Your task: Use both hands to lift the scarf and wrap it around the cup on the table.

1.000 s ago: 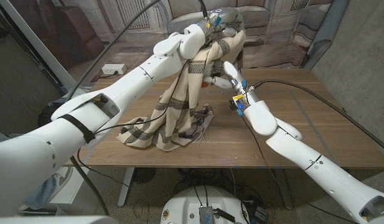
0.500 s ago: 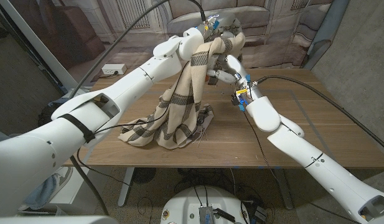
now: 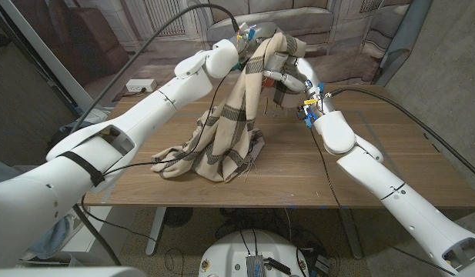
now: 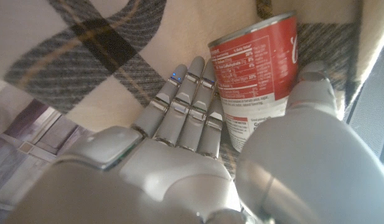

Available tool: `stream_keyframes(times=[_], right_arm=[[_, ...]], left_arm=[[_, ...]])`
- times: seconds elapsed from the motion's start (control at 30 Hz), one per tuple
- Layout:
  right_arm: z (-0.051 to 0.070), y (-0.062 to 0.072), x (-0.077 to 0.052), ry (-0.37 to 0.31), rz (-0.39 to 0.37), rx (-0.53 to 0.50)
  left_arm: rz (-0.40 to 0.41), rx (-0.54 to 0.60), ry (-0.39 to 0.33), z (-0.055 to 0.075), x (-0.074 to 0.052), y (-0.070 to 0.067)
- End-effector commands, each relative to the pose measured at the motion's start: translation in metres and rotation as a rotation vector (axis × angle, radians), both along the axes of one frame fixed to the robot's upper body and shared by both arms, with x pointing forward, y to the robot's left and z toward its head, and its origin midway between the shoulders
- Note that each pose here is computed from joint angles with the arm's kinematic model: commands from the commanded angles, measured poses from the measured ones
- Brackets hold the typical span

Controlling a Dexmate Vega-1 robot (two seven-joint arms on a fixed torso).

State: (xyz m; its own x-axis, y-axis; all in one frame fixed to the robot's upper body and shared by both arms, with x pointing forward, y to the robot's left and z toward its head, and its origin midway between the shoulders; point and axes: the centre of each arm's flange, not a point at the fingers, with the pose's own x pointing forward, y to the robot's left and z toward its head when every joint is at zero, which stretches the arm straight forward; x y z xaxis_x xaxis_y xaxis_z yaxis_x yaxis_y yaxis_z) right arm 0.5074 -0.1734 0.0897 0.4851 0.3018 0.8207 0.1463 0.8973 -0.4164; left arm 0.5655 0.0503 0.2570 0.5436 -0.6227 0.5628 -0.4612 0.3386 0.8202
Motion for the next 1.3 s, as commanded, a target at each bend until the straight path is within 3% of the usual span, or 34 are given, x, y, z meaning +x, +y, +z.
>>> stream_keyframes(times=[0.03, 0.37, 0.6, 0.93, 1.1, 1.3], right_arm=[[0.008, -0.017, 0.002, 0.029, 0.028, 0.062], [0.026, -0.008, 0.001, 0.040, 0.135, 0.077], [0.043, 0.003, -0.007, 0.072, 0.281, 0.076], [0.058, 0.005, -0.019, 0.092, 0.396, 0.089], [0.058, 0.000, -0.018, 0.091, 0.365, 0.100], [0.062, -0.015, -0.014, 0.053, 0.254, 0.117]], left_arm=[[0.016, -0.032, 0.138, -0.020, 0.016, 0.034], [0.016, -0.007, 0.203, -0.045, 0.031, 0.034], [-0.029, -0.024, 0.240, -0.060, 0.046, 0.016], [-0.080, -0.031, 0.304, -0.083, 0.067, -0.006], [-0.107, -0.008, 0.275, -0.079, 0.056, -0.014], [-0.120, 0.101, 0.196, -0.083, 0.021, -0.014]])
